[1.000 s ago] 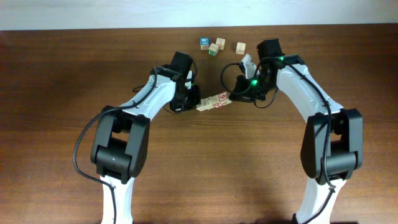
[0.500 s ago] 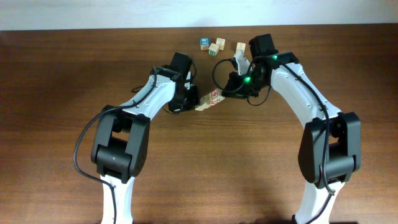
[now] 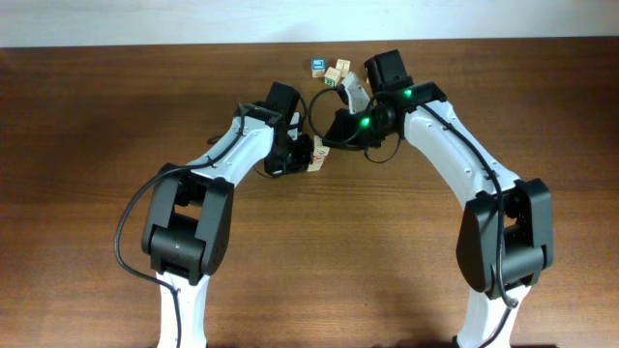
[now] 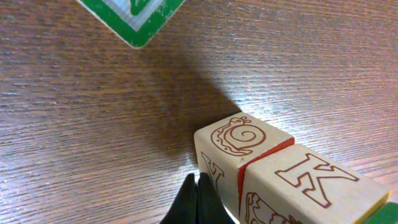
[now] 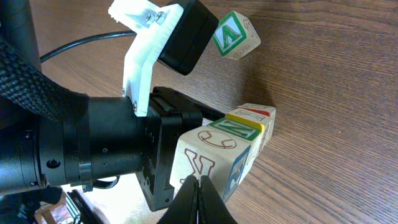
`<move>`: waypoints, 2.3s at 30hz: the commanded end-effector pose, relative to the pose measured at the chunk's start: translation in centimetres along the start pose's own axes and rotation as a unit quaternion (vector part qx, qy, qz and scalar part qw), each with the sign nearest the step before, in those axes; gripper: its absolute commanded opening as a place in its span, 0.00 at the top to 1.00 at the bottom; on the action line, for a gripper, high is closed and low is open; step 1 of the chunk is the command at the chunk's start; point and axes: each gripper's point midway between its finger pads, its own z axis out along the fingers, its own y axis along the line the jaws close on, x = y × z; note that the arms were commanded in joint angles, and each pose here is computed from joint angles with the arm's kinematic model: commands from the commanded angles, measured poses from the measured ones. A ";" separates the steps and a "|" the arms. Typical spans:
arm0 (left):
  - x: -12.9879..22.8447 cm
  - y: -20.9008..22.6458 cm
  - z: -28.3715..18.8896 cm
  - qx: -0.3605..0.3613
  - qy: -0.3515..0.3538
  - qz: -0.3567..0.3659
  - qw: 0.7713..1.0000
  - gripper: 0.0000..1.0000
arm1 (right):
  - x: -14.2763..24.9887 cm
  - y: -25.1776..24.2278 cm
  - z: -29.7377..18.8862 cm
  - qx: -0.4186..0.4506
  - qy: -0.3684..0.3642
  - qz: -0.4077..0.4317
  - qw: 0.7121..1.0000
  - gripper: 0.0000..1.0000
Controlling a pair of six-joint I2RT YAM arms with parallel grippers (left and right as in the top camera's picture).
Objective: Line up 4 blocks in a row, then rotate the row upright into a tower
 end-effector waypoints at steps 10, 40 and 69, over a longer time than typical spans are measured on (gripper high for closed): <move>-2.0 3.8 -1.8 0.011 -0.007 -0.041 0.999 1.00 | 1.3 -0.8 1.8 0.021 0.023 0.011 0.999 0.96; -2.4 4.7 -2.1 0.007 -0.010 -0.051 0.999 1.00 | -1.9 3.0 0.5 0.002 -0.023 -0.038 0.999 0.95; 0.6 5.1 -30.7 -0.181 -0.230 0.132 0.947 0.51 | 0.0 7.4 -36.8 0.289 -0.277 -0.090 0.912 0.07</move>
